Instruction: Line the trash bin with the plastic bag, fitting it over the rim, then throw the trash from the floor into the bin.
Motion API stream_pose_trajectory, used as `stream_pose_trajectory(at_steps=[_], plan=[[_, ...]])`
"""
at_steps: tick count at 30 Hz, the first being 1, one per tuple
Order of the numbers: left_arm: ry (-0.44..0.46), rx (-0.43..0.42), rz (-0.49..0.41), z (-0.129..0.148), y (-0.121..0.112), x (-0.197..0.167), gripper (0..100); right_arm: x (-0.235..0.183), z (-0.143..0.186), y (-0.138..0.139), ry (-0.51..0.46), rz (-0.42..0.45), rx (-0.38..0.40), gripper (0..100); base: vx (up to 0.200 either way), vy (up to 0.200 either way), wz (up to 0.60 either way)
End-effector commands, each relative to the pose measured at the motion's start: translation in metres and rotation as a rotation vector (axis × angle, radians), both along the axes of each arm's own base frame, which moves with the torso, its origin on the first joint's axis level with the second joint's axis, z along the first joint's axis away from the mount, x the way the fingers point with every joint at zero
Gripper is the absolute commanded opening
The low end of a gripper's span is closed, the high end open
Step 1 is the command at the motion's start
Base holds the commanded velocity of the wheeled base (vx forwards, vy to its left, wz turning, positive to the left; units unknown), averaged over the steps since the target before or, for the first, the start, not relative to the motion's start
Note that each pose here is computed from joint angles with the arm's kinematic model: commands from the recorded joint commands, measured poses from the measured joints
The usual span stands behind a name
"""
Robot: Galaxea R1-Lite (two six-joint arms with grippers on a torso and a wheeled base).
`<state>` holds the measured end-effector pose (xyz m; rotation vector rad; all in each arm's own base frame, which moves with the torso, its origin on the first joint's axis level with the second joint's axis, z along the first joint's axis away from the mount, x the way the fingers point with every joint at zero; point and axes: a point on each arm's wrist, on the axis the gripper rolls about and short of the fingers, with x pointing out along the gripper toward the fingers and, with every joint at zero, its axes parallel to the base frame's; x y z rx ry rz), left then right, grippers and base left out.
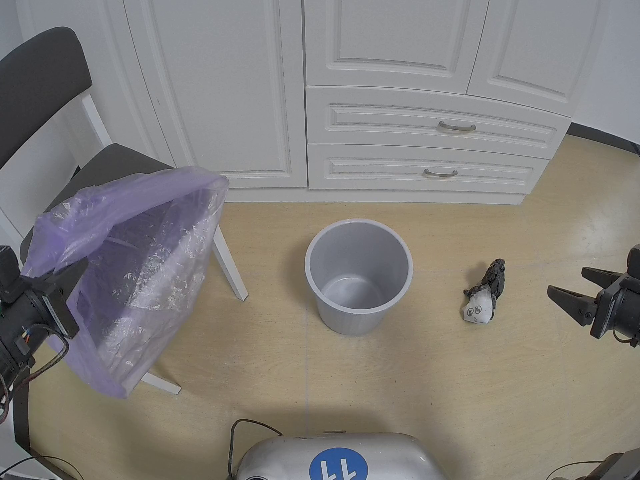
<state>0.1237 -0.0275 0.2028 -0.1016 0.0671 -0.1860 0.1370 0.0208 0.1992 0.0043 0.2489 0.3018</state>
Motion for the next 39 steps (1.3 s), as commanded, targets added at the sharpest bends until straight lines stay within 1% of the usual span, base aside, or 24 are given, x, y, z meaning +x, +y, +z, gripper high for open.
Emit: stream_pose_trajectory(at_steps=[1, 4, 7, 9, 10, 11, 12, 14, 15, 19, 21, 23, 25, 26, 27, 28, 30, 31, 32, 34, 35, 37, 38, 39], plan=[[-0.036, -0.01, -0.045, 0.009, -0.007, 0.004, 0, 0.005, -0.003, 0.007, 0.003, 0.025, -0.002, 100, 0.0, 0.0, 0.0], [-0.084, -0.028, -0.054, 0.018, -0.011, 0.011, 0, 0.016, -0.002, 0.027, 0.007, 0.104, 0.001, 100, 0.0, 0.0, 0.0], [-0.126, -0.041, -0.094, 0.024, -0.016, 0.009, 0, 0.022, -0.013, 0.056, 0.058, 0.162, 0.009, 100, 0.0, 0.0, 0.0], [-0.171, -0.058, -0.145, 0.029, -0.022, 0.003, 0, 0.029, -0.022, 0.078, 0.088, 0.164, 0.02, 100, 0.0, 0.0, 0.0], [-0.181, -0.062, -0.155, 0.031, -0.023, 0.002, 0, 0.03, -0.023, 0.083, 0.086, 0.163, 0.027, 100, 0.0, 0.0, 0.0], [-0.201, -0.071, -0.187, 0.032, -0.027, -0.001, 0, 0.033, -0.026, 0.099, 0.077, 0.18, 0.053, 100, 0.0, 0.0, 0.0], [-0.213, -0.077, -0.2, 0.033, -0.028, -0.003, 0, 0.034, -0.029, 0.111, 0.072, 0.198, 0.07, 100, 0.0, 0.0, 0.0], [-0.228, -0.081, -0.207, 0.035, -0.029, -0.003, 0, 0.033, -0.035, 0.126, 0.067, 0.227, 0.102, 100, 0.0, 0.0, 0.0], [-0.24, -0.089, -0.212, 0.035, -0.029, -0.003, 0, 0.031, -0.041, 0.138, 0.068, 0.245, 0.13, 100, 0.0, 0.0, 0.0], [-0.257, -0.112, -0.228, 0.037, -0.031, -0.005, 0, 0.029, -0.055, 0.153, 0.072, 0.258, 0.143, 100, 0.0, 0.0, 0.0], [-0.288, -0.135, -0.239, 0.042, -0.03, -0.009, 0, 0.028, -0.06, 0.16, 0.08, 0.279, 0.145, 100, 0.0, 0.0, 0.0], [-0.317, -0.149, -0.246, 0.045, -0.03, -0.012, 0, 0.026, -0.062, 0.166, 0.092, 0.296, 0.154, 100, 0.0, 0.0, 0.0], [-0.317, -0.149, -0.246, 0.045, -0.03, -0.012, 0, 0.026, -0.062, 0.166, 0.092, 0.296, 0.154, 100, 0.0, 0.0, 0.0], [-0.361, -0.163, -0.253, 0.05, -0.026, -0.018, 0, 0.021, -0.061, 0.18, 0.13, 0.33, 0.269, 100, 0.0, 0.0, 0.0], [-0.37, -0.166, -0.253, 0.051, -0.026, -0.02, 0, 0.019, -0.06, 0.187, 0.15, 0.346, 0.304, 100, 0.0, 0.0, 0.0], [-0.374, -0.168, -0.253, 0.052, -0.025, -0.021, 0, 0.02, -0.063, 0.194, 0.176, 0.362, 0.32, 100, 0.0, 0.0, 0.0], [-0.378, -0.167, -0.253, 0.052, -0.025, -0.021, 0, 0.028, -0.071, 0.209, 0.213, 0.391, 0.335, 100, 0.0, 0.0, 0.0], [-0.378, -0.167, -0.253, 0.052, -0.025, -0.021, 0, 0.028, -0.071, 0.209, 0.213, 0.391, 0.335, 100, 0.0, 0.0, 0.0], [-0.391, -0.171, -0.252, 0.054, -0.024, -0.023, 0, 0.036, -0.082, 0.223, 0.243, 0.395, 0.329, 100, 0.0, 0.0, 0.0], [-0.398, -0.173, -0.254, 0.055, -0.023, -0.025, 0, 0.038, -0.097, 0.232, 0.292, 0.393, 0.316, 100, 0.0, 0.0, 0.0], [-0.403, -0.175, -0.254, 0.055, -0.023, -0.026, 0, 0.037, -0.11, 0.239, 0.338, 0.387, 0.311, 100, 0.0, 0.0, 0.0], [-0.403, -0.173, -0.253, 0.055, -0.023, -0.026, 0, 0.037, -0.117, 0.243, 0.356, 0.382, 0.31, 100, 0.0, 0.0, 0.0], [-0.406, -0.174, -0.253, 0.056, -0.023, -0.026, 0, 0.041, -0.132, 0.252, 0.374, 0.371, 0.329, 100, 0.0, 0.0, 0.0], [-0.406, -0.174, -0.253, 0.056, -0.023, -0.026, 0, 0.042, -0.134, 0.254, 0.37, 0.37, 0.335, 100, 0.0, 0.0, 0.0]])
